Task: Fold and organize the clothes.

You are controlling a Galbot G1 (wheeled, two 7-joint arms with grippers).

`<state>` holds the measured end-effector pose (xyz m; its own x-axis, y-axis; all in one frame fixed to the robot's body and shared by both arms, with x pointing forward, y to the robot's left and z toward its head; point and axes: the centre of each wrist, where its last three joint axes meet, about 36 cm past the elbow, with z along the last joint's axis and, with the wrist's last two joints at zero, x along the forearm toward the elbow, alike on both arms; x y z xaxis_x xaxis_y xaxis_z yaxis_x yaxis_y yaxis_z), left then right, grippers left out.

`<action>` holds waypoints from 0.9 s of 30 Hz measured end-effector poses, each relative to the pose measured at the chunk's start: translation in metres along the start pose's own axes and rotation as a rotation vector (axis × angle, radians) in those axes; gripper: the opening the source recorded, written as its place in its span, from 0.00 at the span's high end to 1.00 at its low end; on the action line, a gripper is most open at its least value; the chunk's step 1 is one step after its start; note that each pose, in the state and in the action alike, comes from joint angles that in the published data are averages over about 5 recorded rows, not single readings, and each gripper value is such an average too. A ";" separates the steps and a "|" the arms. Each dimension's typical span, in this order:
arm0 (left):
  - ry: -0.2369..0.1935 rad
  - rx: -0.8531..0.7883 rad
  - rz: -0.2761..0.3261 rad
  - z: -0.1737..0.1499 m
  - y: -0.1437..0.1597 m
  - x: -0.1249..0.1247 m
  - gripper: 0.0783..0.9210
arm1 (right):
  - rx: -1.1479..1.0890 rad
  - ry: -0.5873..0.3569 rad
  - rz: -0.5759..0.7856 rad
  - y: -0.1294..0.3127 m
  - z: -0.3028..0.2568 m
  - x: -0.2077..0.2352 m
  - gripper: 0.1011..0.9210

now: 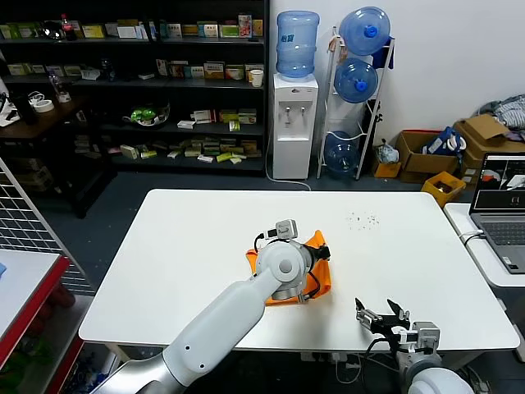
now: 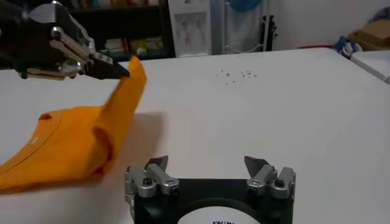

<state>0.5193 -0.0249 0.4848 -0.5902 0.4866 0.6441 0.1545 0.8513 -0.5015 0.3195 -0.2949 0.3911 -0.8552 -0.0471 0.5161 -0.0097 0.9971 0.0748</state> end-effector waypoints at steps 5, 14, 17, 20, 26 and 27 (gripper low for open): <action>-0.053 0.000 0.037 0.006 0.006 0.007 0.67 | 0.026 -0.063 -0.035 -0.009 -0.007 0.008 0.12; -0.318 -0.007 0.103 0.047 0.091 0.052 0.36 | 0.086 -0.212 -0.068 -0.038 -0.006 0.021 0.12; -0.451 -0.012 0.094 0.075 0.130 0.072 0.26 | 0.101 -0.269 -0.074 -0.047 0.000 0.023 0.12; -0.583 -0.026 0.066 0.108 0.167 0.090 0.17 | 0.113 -0.329 -0.074 -0.054 0.006 0.025 0.12; -0.804 -0.097 -0.003 0.169 0.226 0.125 0.12 | 0.143 -0.437 -0.054 -0.061 0.022 0.031 0.12; -0.835 -0.115 -0.012 0.175 0.233 0.130 0.12 | 0.149 -0.452 -0.049 -0.062 0.024 0.032 0.12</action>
<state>0.3393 0.2026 0.3505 -0.9775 0.2107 -0.0127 0.1976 0.8923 -0.4059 0.2802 -0.3569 0.3823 -0.9913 -0.0964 0.0893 -0.1012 0.9936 -0.0502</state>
